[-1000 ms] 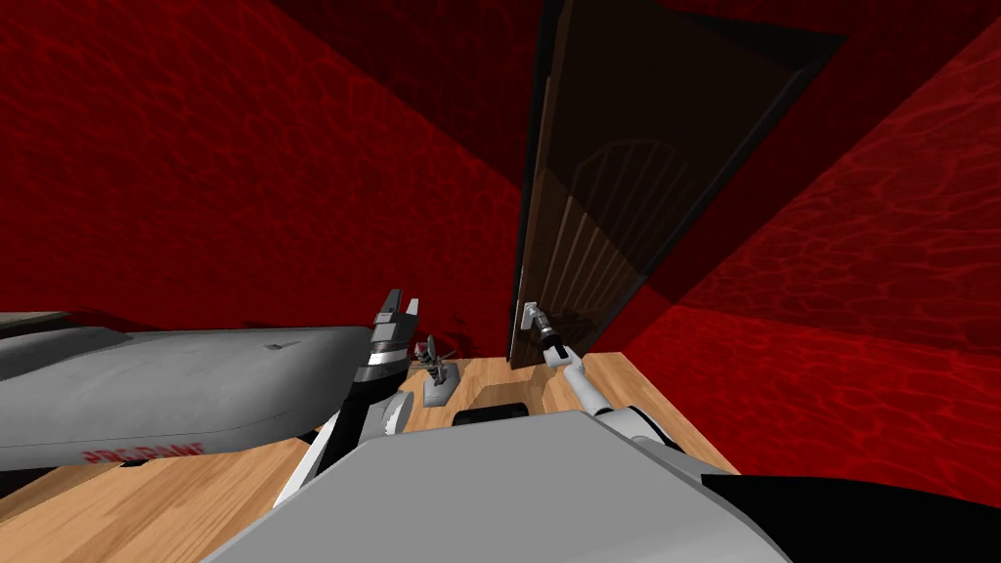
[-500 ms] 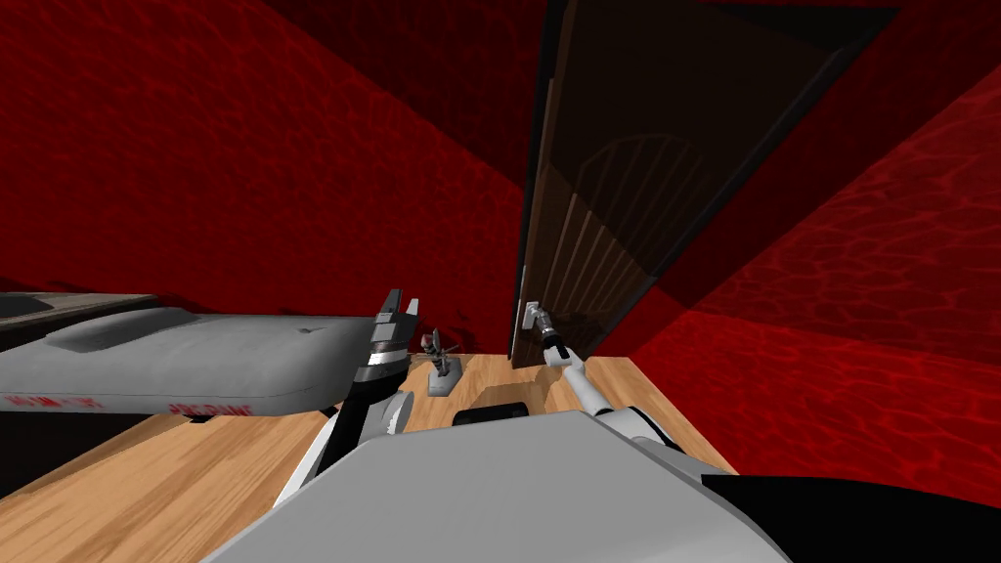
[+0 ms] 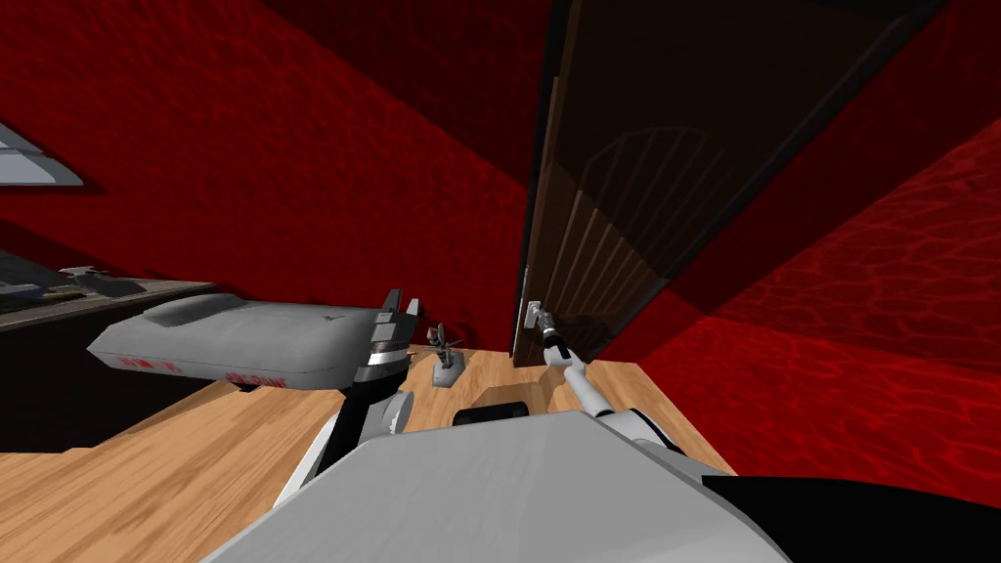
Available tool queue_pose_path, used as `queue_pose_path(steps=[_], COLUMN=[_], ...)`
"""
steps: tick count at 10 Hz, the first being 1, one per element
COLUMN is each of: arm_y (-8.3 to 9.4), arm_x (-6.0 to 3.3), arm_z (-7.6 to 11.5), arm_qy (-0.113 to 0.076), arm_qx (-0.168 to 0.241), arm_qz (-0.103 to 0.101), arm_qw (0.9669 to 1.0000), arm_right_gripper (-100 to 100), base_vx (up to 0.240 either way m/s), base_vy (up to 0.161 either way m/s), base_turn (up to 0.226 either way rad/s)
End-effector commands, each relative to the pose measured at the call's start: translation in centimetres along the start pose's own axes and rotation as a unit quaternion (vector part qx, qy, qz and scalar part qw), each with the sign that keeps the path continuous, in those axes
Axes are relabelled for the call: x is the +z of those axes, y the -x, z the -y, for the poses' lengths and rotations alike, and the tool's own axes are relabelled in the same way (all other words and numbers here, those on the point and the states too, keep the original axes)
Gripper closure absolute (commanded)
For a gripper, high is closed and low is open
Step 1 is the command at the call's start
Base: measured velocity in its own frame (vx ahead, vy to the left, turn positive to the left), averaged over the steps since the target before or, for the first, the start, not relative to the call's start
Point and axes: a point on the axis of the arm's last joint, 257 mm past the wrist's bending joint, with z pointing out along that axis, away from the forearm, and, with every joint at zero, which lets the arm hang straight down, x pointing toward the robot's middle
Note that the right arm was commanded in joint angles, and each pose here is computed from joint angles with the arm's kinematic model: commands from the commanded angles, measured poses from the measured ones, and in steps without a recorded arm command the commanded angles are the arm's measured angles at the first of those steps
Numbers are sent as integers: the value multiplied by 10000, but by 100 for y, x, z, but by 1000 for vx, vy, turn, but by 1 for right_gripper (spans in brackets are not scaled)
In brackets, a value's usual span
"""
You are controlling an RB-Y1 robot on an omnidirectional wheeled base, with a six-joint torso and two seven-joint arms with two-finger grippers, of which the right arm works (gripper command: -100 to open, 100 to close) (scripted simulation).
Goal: Pull the door open
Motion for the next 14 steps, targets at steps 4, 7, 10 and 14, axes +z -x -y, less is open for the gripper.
queue_pose_path(steps=[4, 7, 10, 14], arm_y=[-33, 41, 109, 252], arm_x=[37, 30, 21, -80], arm_z=[-61, -61, -56, 106], arm_qy=[108, 131, 163, 107], arm_qx=[905, 1527, 2132, 3088], arm_qz=[89, 228, 357, 656], arm_qw=[9958, 9879, 9762, 9488], arm_right_gripper=[100, 100, 100, -100], base_vx=[-57, -50, -54, -73], base_vy=[-40, -43, -41, -53], base_turn=[105, 113, 121, 117])
